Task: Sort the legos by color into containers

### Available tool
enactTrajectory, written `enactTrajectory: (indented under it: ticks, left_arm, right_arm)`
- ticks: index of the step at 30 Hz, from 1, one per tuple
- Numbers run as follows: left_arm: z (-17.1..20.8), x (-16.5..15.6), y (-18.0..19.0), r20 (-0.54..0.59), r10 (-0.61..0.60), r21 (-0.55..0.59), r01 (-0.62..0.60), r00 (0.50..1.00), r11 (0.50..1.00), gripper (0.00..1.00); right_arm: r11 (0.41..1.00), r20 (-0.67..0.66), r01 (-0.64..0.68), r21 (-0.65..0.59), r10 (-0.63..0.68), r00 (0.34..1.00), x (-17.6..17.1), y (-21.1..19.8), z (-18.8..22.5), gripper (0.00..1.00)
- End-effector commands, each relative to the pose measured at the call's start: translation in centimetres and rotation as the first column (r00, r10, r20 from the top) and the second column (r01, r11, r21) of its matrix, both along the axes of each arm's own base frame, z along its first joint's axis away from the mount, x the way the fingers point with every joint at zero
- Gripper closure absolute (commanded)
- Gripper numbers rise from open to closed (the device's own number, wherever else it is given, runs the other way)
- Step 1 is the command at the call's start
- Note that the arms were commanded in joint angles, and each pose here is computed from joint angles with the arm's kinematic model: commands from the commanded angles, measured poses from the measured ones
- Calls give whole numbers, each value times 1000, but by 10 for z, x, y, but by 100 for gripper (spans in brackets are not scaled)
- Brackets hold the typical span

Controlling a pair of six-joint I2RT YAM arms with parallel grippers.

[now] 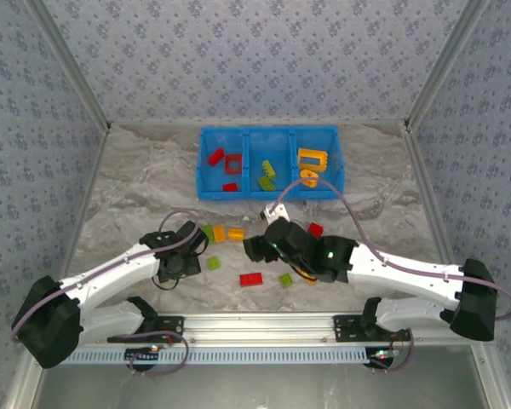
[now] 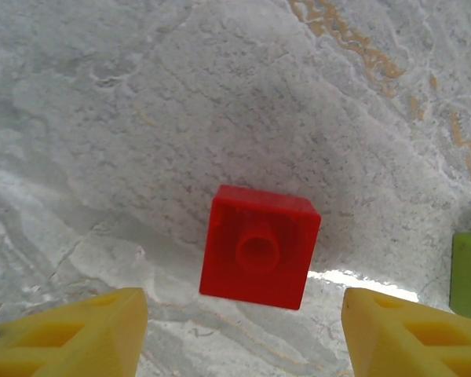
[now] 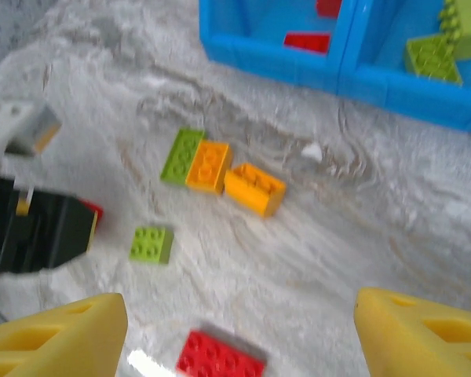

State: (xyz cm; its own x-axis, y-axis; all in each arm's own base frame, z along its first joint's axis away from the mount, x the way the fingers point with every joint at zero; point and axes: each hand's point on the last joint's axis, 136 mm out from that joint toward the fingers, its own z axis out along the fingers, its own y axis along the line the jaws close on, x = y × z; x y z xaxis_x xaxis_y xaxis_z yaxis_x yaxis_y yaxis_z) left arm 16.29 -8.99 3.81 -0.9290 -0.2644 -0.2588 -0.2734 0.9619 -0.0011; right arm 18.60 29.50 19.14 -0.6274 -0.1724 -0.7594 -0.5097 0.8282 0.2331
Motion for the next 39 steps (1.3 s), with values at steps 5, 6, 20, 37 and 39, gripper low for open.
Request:
enactTrajectory:
  ticks: [5, 6, 20, 37, 39]
  left_arm:
    - [-21, 7, 3, -24, -34, -7, 34, 999, 999, 48]
    - [-21, 7, 3, -29, -37, -2, 37, 999, 999, 52]
    - [37, 50, -18, 141, -103, -32, 109, 985, 994, 75]
    - [87, 238, -120, 213, -245, -68, 264, 946, 962, 74]
    - [78, 255, -121, 197, -244, -75, 263, 949, 962, 73]
  right_arm:
    - [998, -8, 39, 51, -39, 999, -14, -12, 1, 23]
    - [998, -5, 38, 54, -38, 999, -14, -11, 3, 23]
    - [994, 31, 81, 70, -83, 996, -8, -14, 18, 25]
    - [938, 54, 341, 62, -344, 937, 30, -59, 40, 24]
    - [935, 51, 351, 54, -354, 934, 30, -63, 38, 25]
